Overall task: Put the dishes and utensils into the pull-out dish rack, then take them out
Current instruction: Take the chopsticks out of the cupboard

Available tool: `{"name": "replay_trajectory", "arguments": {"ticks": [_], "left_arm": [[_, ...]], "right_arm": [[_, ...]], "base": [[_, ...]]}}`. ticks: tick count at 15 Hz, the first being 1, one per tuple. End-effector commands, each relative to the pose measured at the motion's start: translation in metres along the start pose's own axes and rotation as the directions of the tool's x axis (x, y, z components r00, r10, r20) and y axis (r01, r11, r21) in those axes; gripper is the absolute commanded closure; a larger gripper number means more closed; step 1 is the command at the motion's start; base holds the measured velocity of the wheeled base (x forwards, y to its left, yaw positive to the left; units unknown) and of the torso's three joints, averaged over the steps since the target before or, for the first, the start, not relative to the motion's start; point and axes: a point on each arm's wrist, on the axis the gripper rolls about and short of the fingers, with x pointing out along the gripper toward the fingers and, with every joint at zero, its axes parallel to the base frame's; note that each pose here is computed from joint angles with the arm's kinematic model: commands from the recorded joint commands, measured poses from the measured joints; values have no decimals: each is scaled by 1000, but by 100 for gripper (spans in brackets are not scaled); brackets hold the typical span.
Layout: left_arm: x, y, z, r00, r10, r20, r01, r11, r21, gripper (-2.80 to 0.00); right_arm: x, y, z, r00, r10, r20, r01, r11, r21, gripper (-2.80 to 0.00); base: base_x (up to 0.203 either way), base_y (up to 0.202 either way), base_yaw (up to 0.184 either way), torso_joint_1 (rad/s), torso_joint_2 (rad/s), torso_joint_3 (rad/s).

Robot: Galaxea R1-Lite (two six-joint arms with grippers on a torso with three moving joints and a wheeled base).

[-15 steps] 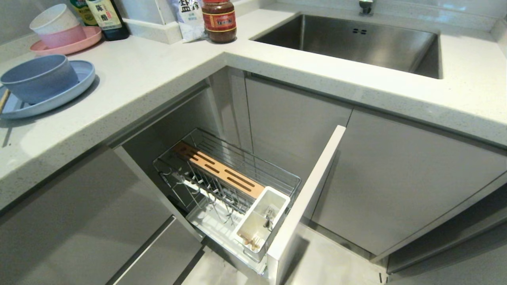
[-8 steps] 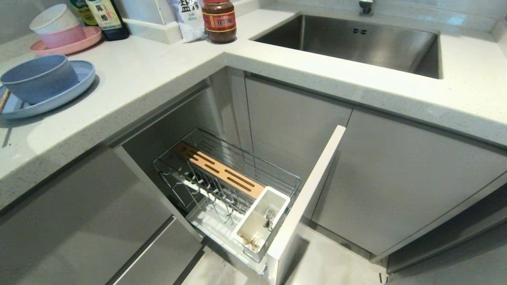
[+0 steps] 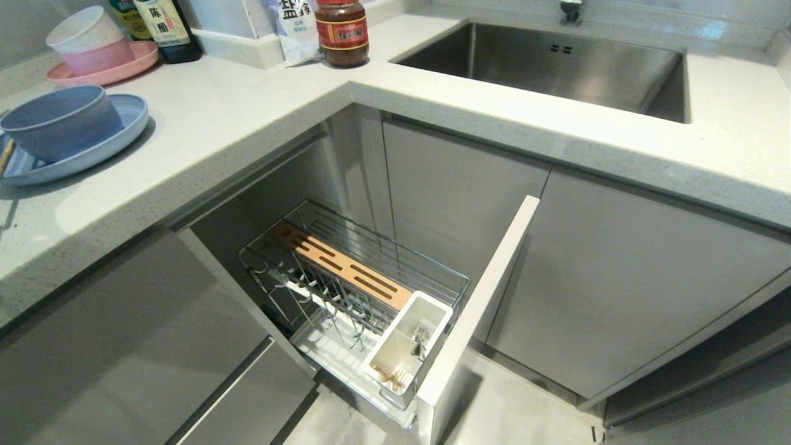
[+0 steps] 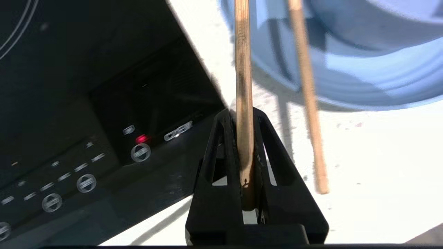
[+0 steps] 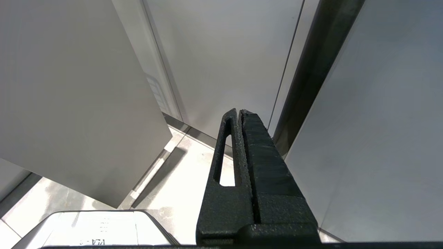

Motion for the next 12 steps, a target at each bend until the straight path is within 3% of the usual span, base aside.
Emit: {"name": "replay_trajectory", "arguments": {"ticks": [1, 12], "left_arm": [[1, -3, -2, 1000, -12, -3, 12, 1000, 2, 0], [6, -10, -4, 999, -42, -17, 42, 999, 19, 0]], "right_arm": [[0, 0, 0, 1000, 0, 3, 0, 1000, -1, 0], [0, 0, 0, 1000, 0, 3, 0, 1000, -1, 0]], "base": [[0, 0, 0, 0, 0, 0], [0, 0, 0, 0, 0, 0]]}}
